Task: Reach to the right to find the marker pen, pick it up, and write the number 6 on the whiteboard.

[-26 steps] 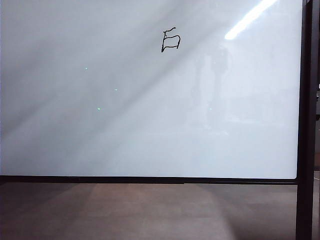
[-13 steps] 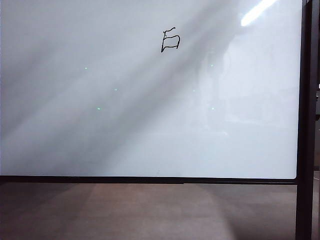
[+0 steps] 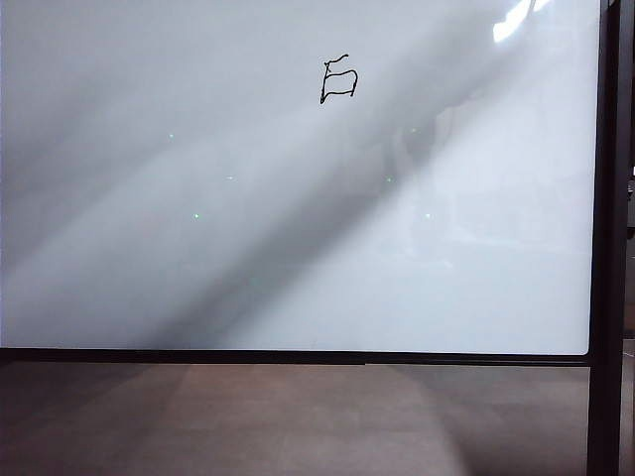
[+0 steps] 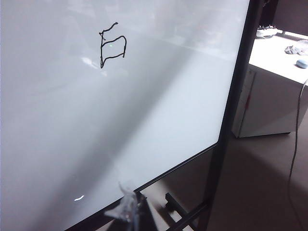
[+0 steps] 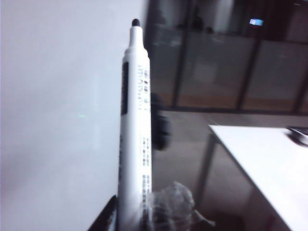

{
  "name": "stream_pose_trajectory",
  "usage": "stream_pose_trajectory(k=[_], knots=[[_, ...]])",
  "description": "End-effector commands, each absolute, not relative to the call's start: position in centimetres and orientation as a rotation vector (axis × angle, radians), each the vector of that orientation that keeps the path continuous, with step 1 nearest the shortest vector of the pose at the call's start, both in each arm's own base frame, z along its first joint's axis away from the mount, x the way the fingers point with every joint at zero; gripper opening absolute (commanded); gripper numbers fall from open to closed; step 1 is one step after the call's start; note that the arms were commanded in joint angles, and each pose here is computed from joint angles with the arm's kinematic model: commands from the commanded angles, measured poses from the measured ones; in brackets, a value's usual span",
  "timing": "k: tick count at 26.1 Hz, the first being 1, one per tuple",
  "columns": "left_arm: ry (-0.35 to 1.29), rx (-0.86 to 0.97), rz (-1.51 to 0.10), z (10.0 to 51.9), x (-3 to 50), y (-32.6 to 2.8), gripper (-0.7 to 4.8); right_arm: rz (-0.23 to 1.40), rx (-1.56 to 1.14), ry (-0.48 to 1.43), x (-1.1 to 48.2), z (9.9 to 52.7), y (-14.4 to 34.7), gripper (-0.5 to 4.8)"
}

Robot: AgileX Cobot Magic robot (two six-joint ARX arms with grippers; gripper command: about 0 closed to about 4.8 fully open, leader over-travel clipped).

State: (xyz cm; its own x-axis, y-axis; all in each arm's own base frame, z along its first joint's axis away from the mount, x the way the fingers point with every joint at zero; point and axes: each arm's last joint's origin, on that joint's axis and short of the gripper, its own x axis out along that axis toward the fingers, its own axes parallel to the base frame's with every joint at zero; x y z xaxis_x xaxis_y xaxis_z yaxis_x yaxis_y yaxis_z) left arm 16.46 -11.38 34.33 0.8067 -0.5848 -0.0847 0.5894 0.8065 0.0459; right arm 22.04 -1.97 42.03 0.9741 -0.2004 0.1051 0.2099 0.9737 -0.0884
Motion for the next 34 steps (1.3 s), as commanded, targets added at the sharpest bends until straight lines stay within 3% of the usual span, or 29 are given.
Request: stream_pose_trajectory(k=[1,7,13,23,28,34], knots=[[0.047,0.061,-0.634,34.7,16.4,-11.4,-0.06,-0.245,-0.105,-0.102,21.7,42.3,-3.1,0.36],[0.046,0.061,-0.634,34.7,16.4,-11.4,-0.06,-0.277,-0.065,-0.054,21.7,40.5,-5.9,0.50],[0.044,0.060,-0.634,34.7,16.4,-11.4,-0.06,-0.228,0.024,0.035,22.7,36.0,-8.5,0.53],[0.009,0.050,-0.622,35.1,16.3,-11.3,-0.06,-0.150,0.100,0.168,25.6,30.1,-9.4,0.53],[-0.055,0.039,-0.574,35.1,13.9,-9.5,-0.06,-0.045,0.148,0.136,24.9,31.1,-8.8,0.54],[-0.038,0.042,-0.488,29.0,11.0,-7.2,-0.06,0.014,0.133,0.054,21.4,34.2,-6.9,0.54]])
